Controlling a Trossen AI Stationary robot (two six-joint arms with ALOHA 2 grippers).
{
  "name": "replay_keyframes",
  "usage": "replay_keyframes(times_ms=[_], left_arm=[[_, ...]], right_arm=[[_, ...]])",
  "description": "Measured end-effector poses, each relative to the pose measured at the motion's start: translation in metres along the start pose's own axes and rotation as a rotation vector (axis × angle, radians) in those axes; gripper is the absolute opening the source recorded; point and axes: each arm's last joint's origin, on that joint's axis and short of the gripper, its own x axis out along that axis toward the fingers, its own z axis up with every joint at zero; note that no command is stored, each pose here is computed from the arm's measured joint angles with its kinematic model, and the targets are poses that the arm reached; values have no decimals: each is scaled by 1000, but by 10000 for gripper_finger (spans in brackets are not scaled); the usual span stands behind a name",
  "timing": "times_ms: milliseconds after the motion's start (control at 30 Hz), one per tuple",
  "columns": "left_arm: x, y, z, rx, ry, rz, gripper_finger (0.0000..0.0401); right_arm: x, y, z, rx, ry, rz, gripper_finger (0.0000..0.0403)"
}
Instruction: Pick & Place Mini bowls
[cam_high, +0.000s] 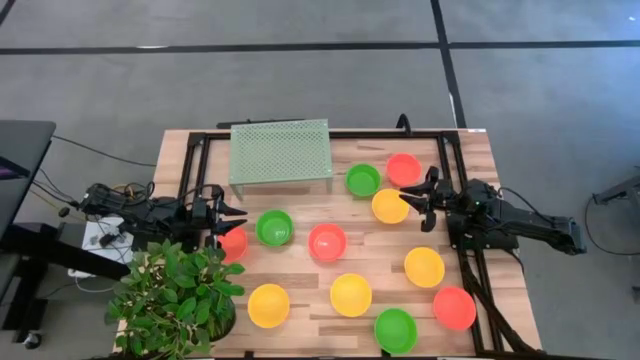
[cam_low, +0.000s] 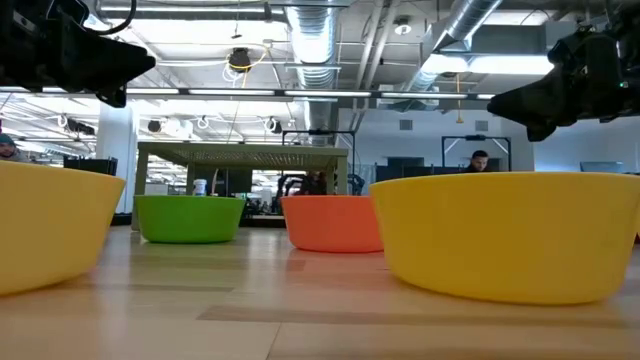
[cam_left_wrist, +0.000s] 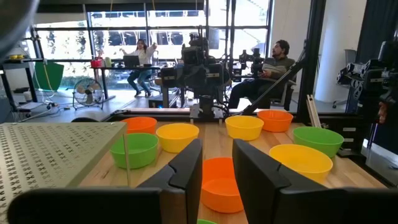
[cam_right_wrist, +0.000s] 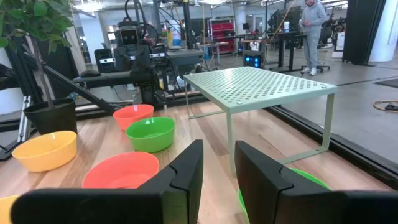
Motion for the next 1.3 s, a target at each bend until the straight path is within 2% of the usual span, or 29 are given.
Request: replay_keyframes(times_ms=[1133, 1300], left_arm=[[0, 0, 0, 0, 0, 1, 90], [0, 0, 0, 0, 0, 0, 90]], right_arm=[[0, 0, 0, 0, 0, 0, 88], [0, 0, 0, 92, 0, 0, 88]])
